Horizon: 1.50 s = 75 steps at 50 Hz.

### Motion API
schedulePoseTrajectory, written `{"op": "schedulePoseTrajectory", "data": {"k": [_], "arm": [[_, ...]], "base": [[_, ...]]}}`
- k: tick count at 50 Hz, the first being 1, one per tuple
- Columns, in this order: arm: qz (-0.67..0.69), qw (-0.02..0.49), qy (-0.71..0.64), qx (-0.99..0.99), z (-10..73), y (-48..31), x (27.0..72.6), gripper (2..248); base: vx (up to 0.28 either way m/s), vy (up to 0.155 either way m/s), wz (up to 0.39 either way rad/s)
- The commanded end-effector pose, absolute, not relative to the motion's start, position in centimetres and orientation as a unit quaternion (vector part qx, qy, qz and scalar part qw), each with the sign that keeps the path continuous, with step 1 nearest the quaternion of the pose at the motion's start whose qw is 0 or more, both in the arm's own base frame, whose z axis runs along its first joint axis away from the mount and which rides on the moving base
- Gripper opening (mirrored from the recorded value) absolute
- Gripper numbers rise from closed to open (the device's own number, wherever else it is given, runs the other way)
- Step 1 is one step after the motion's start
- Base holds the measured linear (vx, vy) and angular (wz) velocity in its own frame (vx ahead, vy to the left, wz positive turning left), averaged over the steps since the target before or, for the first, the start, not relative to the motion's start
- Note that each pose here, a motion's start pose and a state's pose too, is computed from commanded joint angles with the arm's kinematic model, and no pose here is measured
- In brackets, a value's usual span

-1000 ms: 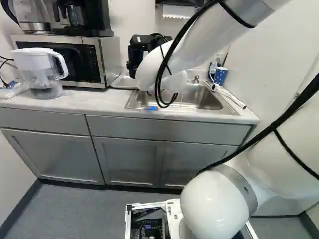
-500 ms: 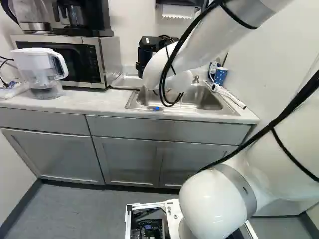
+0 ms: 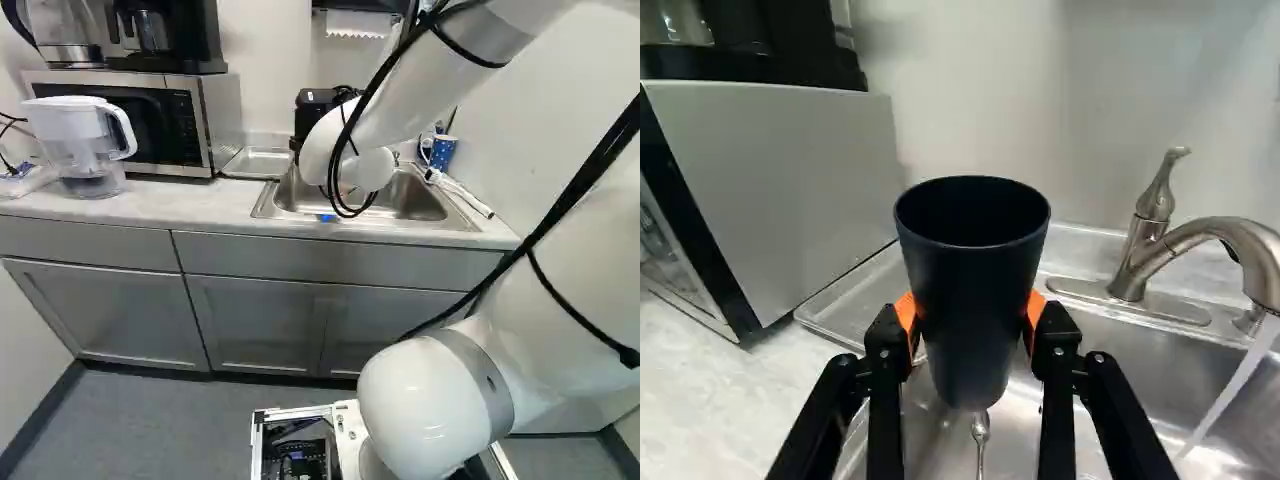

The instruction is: Rinse the cup and place it in the tray

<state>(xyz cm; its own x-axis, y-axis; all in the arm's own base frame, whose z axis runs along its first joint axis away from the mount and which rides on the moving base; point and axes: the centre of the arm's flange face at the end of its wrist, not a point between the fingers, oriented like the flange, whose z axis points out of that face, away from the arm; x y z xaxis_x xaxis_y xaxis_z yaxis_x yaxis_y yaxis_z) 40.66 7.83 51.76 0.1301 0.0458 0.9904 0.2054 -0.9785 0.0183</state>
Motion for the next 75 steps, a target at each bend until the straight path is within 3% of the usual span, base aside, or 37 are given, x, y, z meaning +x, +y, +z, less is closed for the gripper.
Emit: {"op": "schedulePoseTrajectory", "data": {"k": [75], "arm": [[-0.59,-0.007,-0.004,-0.807,45.1,-0.9,40.6,122]], "base": [[0.0,0.0,0.0]]}}
